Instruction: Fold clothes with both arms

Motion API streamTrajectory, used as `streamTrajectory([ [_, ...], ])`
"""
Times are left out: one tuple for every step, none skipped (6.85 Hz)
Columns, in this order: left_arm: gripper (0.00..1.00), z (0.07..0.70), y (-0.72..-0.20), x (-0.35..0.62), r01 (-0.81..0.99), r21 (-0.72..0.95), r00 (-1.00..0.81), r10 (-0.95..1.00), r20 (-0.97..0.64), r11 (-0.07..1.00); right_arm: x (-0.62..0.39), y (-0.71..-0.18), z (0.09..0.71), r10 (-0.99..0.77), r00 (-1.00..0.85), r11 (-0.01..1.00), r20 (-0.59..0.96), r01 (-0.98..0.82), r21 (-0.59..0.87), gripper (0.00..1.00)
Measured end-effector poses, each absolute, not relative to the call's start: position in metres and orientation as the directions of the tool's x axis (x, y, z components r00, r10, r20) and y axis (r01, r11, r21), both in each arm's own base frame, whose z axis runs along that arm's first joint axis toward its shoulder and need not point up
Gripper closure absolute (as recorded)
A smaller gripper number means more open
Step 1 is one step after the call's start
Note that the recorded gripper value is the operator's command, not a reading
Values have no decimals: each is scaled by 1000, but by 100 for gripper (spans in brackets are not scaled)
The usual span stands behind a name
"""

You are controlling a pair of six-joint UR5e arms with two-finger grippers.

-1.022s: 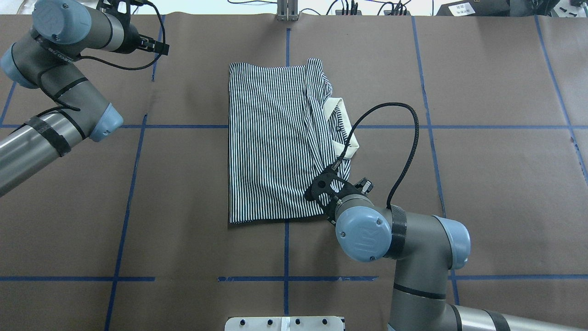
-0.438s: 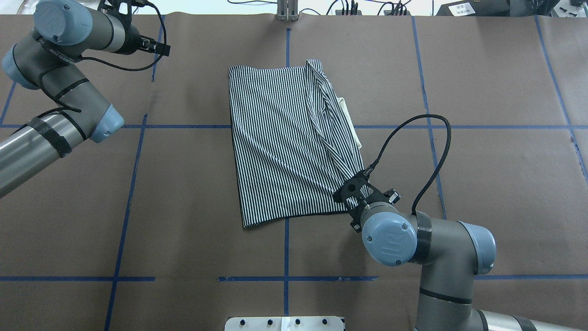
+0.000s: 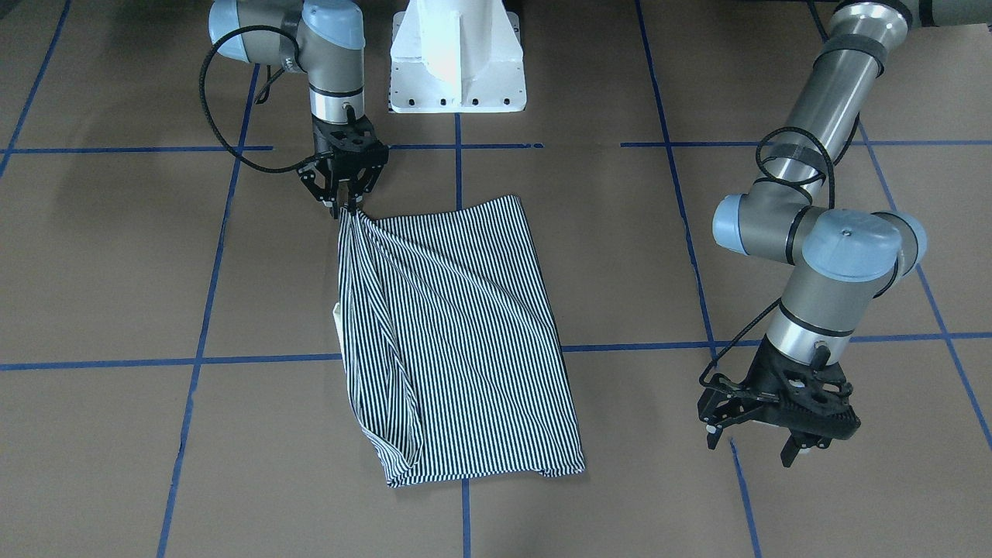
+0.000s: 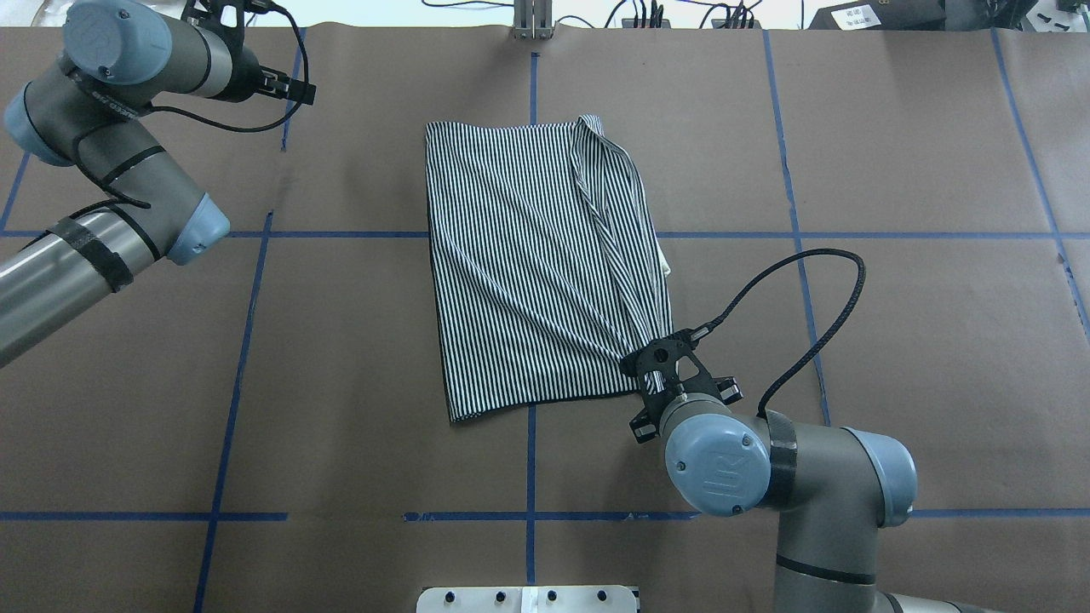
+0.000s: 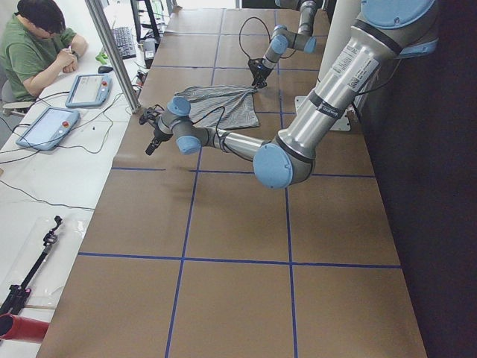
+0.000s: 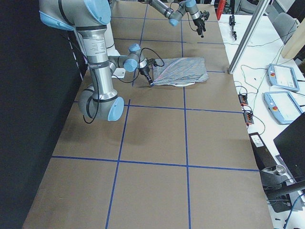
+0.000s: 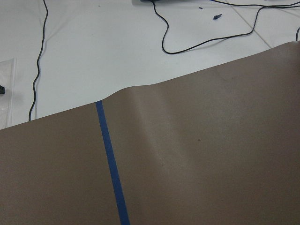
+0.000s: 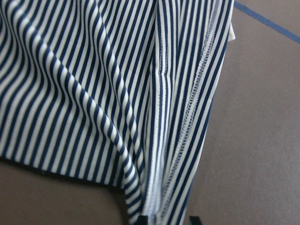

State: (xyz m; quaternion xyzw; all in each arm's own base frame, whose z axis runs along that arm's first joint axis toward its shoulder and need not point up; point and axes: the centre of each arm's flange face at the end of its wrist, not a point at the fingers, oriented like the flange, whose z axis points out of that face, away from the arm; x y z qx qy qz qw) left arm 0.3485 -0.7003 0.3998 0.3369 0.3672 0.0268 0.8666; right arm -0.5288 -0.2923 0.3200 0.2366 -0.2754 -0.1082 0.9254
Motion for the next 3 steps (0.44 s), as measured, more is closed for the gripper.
streamTrajectory([
  [0,399,-698,347,202,606,727,296,-619,770,-513,-299,302,-302,800,882,518,28,470,0],
  [0,400,-690,345,196,603,716,307,-627,773,-492,-312,287,-275,777,894,566,-9,447,0],
  [0,400,-680,343,190,586,691,317,-650,788,-474,-329,277,-250,759,899,601,-49,435,0],
])
